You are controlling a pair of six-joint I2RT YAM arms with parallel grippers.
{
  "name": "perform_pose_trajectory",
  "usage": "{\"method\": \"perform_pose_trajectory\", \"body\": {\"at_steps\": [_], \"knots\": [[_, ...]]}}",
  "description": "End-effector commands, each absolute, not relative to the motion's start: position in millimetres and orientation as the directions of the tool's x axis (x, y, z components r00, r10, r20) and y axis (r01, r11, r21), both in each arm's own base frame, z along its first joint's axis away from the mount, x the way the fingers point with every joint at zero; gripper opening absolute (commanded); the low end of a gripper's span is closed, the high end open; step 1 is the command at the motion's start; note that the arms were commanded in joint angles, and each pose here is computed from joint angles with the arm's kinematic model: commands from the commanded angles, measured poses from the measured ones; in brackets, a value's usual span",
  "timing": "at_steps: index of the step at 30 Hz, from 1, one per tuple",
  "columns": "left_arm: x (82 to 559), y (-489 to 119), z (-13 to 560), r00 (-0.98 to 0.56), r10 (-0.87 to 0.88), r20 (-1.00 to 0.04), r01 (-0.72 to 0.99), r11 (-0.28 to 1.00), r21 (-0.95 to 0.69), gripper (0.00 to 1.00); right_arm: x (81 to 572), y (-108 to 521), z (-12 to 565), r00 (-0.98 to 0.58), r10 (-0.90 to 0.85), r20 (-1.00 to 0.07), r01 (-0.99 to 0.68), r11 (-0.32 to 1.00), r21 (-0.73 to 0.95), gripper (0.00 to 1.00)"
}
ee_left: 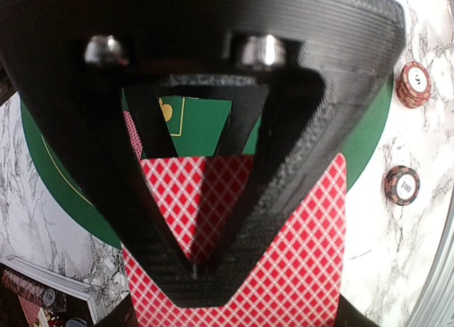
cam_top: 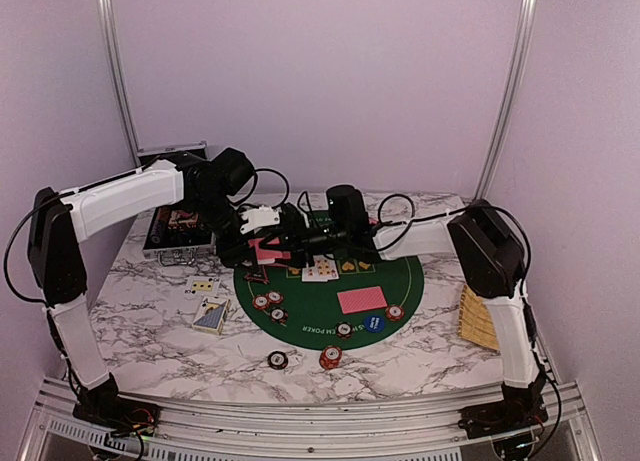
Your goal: Distribute texas hold em gaming equipment
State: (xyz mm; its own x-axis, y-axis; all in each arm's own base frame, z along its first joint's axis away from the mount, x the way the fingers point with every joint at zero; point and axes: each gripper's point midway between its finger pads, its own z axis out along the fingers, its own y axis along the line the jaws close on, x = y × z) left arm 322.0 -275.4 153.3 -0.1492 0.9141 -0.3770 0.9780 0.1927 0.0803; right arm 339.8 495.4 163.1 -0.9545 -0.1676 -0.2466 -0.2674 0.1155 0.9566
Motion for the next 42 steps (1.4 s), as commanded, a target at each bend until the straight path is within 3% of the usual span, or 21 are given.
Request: {"method": "perform_pose_trajectory", "body": {"at_steps": [1,9,25,42], "knots": [[323.7,-277.3,157.7,-0.137,0.909,-0.393,0.978,0.188,0.095,0.00,341.9,482.5,165.2,-0.951,-0.171,-0.256,-0.284,0.164,0.945,0.50],[325.0,-273.8,158.1,-0.144,0.908,-0.393,0.975,0.197,0.098,0.00,339.6,476.2,172.2,-0.943,-0.178,-0.282,-0.312,0.169,0.935,0.47],[325.5,-267.9,154.6,-0.159,0.908,-0.388,0.973,0.212,0.096,0.00,339.0,463.5,209.8,-0.948,-0.129,-0.290,-0.303,0.087,0.949,0.01],[330.5,-254.3,149.8,-0.185,0.908,-0.375,0.967,0.236,0.094,0.00,369.2,408.4,220.6,-0.947,-0.047,-0.318,-0.322,0.156,0.934,0.00]]}}
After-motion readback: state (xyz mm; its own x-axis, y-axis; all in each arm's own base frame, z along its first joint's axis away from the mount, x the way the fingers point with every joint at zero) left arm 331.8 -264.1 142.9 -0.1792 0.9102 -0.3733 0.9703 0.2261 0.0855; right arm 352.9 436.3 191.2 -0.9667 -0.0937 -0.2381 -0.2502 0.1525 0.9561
